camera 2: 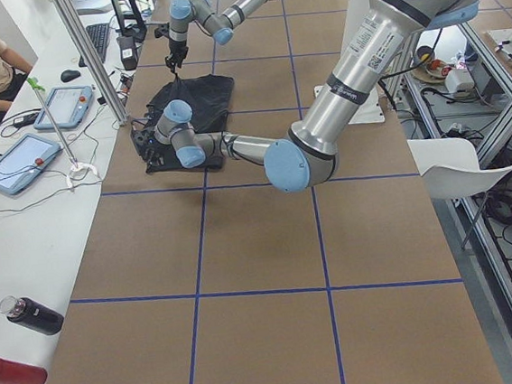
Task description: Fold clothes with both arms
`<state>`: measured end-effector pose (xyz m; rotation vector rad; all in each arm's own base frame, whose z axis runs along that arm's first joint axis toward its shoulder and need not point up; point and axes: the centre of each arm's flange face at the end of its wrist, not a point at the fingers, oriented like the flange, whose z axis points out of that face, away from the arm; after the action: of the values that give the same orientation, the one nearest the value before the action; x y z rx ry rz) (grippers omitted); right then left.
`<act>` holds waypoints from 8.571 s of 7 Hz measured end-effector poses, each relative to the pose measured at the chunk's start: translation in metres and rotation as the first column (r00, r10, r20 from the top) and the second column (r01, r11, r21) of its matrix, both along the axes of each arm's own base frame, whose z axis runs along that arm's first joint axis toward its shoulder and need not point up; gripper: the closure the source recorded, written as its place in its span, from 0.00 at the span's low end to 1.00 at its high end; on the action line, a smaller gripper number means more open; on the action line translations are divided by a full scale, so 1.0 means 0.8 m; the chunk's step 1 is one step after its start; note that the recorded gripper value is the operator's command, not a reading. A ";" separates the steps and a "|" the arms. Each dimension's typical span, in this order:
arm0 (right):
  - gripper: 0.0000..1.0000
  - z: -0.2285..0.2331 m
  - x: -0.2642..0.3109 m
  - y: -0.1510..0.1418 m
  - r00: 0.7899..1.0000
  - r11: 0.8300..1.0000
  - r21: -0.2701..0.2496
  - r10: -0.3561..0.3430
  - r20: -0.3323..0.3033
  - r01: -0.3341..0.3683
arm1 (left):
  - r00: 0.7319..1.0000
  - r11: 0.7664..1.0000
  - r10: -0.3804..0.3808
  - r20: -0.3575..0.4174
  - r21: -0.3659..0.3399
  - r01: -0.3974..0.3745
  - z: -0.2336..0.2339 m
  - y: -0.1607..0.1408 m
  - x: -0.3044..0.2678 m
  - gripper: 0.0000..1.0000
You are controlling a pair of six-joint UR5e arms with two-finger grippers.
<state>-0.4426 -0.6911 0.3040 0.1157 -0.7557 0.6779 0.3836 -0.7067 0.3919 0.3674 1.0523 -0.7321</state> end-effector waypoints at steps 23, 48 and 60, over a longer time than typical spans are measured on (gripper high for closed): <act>1.00 0.053 0.042 0.347 0.984 0.996 0.026 -0.085 0.156 0.082 | 1.000 1.000 0.004 0.003 0.001 -0.004 0.040 0.022 -0.012 0.55; 0.00 -0.042 0.046 0.437 0.896 0.962 -0.040 -0.236 0.376 0.270 | 0.963 0.936 0.221 -0.156 -0.243 -0.255 -0.074 0.391 0.168 1.00; 0.00 -0.058 0.063 0.384 0.932 0.995 0.023 -0.098 0.350 0.096 | 0.997 0.976 0.076 -0.009 0.204 -0.073 -0.153 -0.016 0.140 0.13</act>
<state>-0.3925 -0.3843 0.2575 -0.0405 -1.1000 0.6089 0.4958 -0.7198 0.2692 0.4959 1.1545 -0.5622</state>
